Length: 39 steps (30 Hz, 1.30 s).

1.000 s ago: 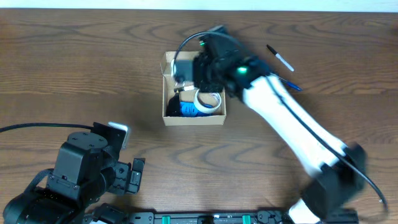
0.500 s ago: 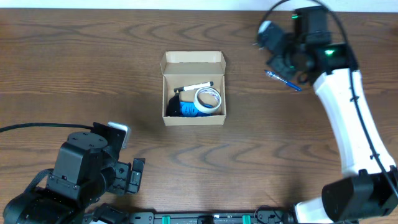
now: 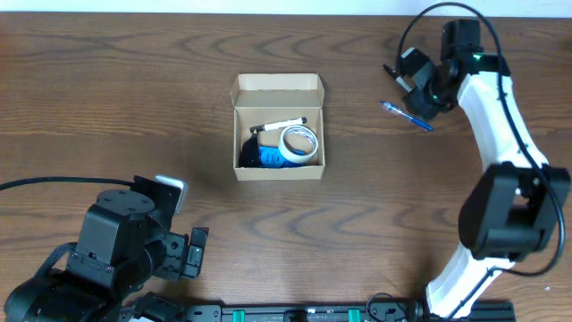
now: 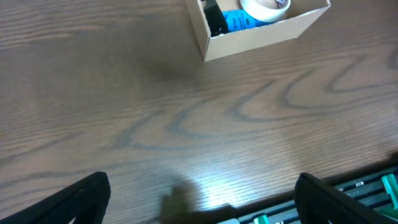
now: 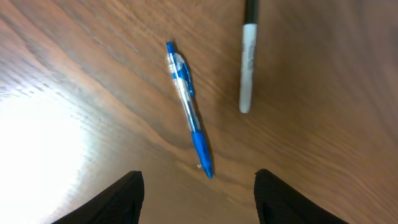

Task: Pack container
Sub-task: 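Move the right gripper to the blue pen and grasp it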

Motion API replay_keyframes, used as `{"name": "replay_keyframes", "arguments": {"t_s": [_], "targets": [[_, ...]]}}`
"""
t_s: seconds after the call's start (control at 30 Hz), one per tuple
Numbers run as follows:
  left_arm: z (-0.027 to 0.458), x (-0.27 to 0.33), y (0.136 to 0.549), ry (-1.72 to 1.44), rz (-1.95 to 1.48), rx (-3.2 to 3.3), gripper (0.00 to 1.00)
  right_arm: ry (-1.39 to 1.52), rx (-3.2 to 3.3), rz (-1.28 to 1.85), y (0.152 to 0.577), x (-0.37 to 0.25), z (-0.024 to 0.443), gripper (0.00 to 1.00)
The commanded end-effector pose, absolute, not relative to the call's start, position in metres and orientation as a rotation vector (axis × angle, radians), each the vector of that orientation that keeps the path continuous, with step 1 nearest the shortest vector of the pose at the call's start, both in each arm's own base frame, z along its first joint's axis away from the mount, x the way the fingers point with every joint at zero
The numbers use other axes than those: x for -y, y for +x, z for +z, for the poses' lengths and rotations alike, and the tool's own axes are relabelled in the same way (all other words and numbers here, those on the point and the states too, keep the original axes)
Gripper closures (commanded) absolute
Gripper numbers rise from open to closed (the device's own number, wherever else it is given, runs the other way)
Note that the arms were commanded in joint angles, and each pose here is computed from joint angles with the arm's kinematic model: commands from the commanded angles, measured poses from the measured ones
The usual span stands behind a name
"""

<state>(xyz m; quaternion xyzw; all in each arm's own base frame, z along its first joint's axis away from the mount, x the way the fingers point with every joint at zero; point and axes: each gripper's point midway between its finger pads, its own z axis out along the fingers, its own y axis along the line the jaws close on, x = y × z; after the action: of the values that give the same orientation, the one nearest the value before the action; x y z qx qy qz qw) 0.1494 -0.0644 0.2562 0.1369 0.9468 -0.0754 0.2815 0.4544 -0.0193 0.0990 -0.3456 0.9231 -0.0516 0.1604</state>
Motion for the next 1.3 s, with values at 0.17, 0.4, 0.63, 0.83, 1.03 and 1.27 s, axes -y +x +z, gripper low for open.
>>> {"name": "replay_keyframes", "arguments": {"t_s": [0.17,0.4,0.63,0.83,1.03,1.27], "targets": [[0.261,0.064,0.150,0.369,-0.202,-2.522,0.05,-1.127,-2.665,-0.100,0.457,0.022,0.048,0.40],[0.261,0.064,0.150,0.369,-0.202,-2.522,0.05,-1.155,-2.663,-0.086,0.464,0.023,0.025,0.38],[0.261,0.064,0.150,0.369,-0.202,-2.522,0.05,-1.129,-2.624,0.012,0.469,0.021,0.020,0.30],[0.261,0.064,0.150,0.369,-0.202,-2.522,0.05,-1.116,-2.646,0.027,0.469,0.026,0.006,0.32],[0.261,0.064,0.150,0.369,-0.202,-2.522,0.05,-1.105,-2.642,0.078,0.468,0.023,0.002,0.42],[0.261,0.064,0.150,0.369,-0.202,-2.522,0.05,-1.019,-2.642,0.148,0.471,0.025,-0.001,0.49]]}}
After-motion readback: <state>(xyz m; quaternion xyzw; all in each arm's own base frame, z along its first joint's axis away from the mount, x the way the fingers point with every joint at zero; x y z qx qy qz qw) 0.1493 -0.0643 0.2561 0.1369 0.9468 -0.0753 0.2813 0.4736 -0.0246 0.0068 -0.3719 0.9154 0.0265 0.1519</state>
